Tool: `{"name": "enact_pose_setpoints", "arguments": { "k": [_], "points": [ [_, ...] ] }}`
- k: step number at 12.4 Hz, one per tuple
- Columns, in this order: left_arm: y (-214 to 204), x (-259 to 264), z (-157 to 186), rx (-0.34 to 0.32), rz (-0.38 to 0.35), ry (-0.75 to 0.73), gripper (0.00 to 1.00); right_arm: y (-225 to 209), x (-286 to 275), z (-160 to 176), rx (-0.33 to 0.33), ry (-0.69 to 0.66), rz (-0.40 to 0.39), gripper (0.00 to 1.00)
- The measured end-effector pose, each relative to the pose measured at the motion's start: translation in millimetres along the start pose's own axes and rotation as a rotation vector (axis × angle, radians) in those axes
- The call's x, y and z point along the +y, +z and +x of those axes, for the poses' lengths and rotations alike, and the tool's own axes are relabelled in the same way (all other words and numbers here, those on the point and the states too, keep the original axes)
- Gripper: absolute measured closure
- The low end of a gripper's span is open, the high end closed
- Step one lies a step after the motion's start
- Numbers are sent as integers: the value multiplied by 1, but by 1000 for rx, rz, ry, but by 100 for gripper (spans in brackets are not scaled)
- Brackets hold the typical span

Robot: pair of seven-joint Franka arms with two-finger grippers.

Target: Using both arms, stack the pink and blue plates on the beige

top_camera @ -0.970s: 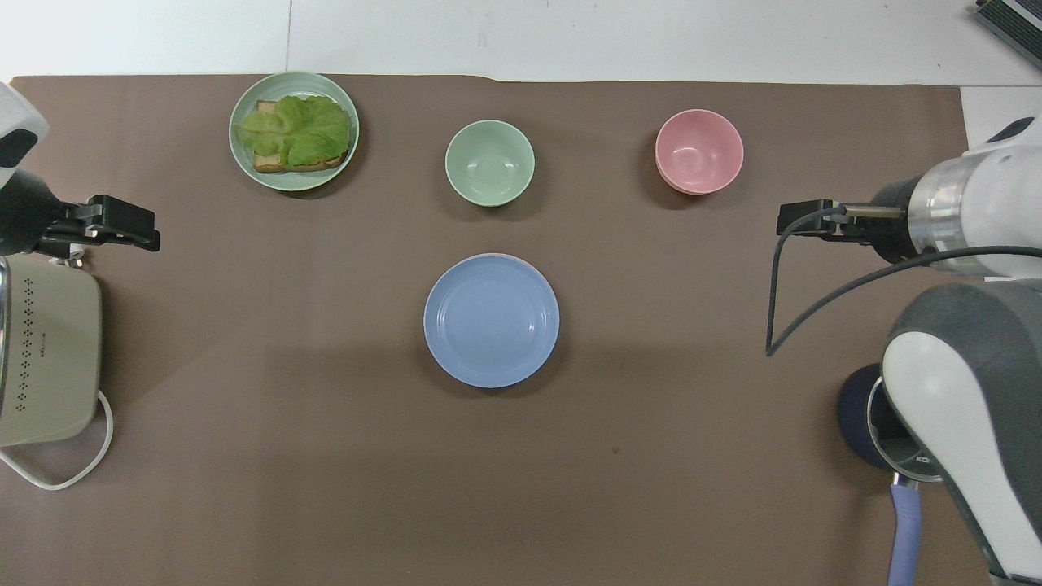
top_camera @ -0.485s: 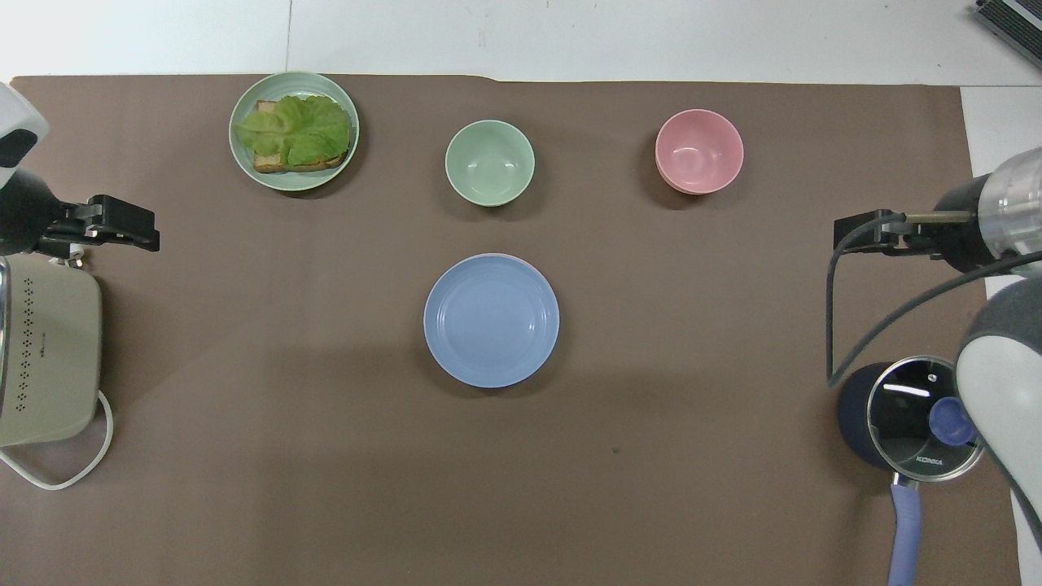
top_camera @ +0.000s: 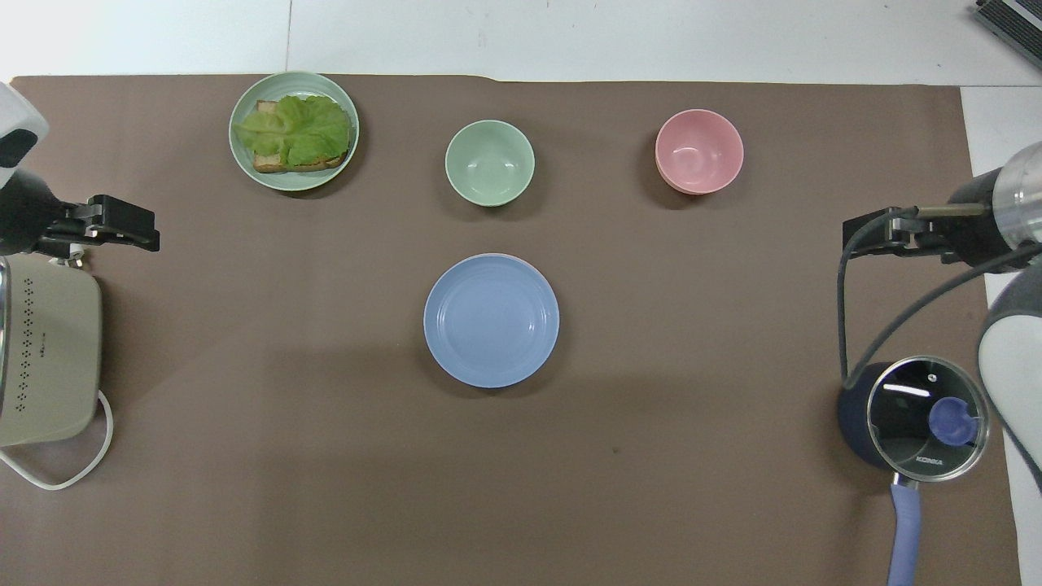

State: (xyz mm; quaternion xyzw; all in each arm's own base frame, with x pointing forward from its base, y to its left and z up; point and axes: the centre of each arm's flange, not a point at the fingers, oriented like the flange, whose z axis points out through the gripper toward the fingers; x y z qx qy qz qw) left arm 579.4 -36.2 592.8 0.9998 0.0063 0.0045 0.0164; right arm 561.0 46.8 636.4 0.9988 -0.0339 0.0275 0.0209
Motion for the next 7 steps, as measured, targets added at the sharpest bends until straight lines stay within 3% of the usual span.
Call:
{"name": "enact_pose_setpoints", "arguments": {
  "k": [7],
  "points": [
    [0, 0, 0, 0, 0, 0, 0, 0, -3, -2, -13, -19, 8, 0]
  ]
}}
